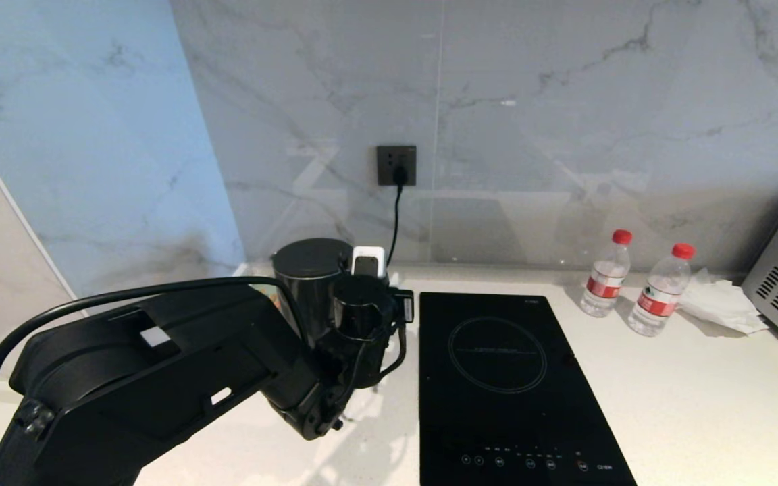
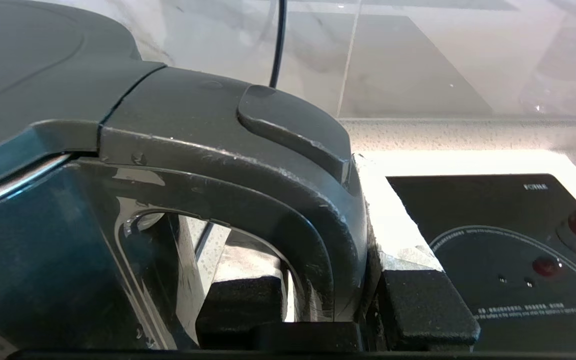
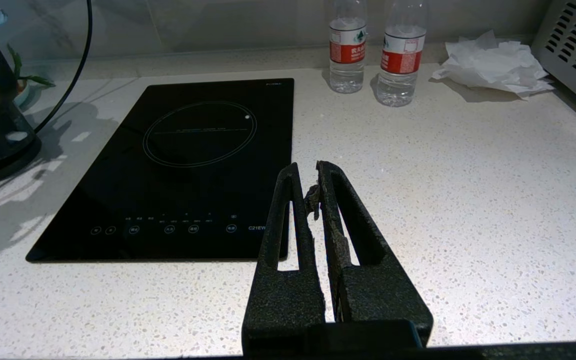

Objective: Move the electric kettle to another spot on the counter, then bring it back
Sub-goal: Place it on the power base

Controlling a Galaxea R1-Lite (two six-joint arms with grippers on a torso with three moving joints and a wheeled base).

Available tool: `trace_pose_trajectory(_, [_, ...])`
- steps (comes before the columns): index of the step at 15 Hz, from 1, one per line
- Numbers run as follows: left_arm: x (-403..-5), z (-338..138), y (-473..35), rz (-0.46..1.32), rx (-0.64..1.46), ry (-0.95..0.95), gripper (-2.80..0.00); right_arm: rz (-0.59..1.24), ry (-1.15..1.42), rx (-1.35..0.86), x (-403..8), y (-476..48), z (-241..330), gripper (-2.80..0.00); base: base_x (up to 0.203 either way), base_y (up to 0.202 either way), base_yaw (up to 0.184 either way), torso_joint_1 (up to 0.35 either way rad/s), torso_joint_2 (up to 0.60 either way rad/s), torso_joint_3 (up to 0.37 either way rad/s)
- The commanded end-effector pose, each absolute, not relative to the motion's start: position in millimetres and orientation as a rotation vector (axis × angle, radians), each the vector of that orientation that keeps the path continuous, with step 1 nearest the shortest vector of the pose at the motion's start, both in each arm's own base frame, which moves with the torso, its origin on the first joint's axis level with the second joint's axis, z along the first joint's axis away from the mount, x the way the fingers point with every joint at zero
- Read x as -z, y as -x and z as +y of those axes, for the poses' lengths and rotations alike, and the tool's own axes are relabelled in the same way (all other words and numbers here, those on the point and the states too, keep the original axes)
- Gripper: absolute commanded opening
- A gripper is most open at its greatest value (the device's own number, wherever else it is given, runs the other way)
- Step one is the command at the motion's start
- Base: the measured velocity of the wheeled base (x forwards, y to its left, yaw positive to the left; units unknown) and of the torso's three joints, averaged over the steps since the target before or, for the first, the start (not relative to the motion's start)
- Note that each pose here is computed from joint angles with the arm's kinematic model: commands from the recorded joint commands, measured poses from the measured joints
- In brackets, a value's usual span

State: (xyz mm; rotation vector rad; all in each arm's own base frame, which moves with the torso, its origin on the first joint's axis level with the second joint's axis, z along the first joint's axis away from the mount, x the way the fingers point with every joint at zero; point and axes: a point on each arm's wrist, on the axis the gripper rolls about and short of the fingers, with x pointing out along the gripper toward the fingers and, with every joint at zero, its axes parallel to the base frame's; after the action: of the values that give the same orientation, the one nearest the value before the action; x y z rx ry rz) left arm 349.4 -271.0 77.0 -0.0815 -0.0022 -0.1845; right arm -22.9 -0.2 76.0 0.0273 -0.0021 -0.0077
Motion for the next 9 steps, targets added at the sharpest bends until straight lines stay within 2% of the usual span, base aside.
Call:
trace_pose_trajectory(1, [-83, -270, -356, -0.025, 0.17, 0.098, -2.8, -0.002, -0.028, 0.008, -76, 23, 0, -2.8, 0.0, 0.0, 0.0, 0.0, 0.0, 0.0])
trace_pose_trajectory(9, [-74, -257, -351, 0.054, 0.119, 0.154, -2.8, -0.002, -0.028, 0.008, -76, 23, 0, -2.8, 0.0, 0.0, 0.0, 0.0, 0.0, 0.0])
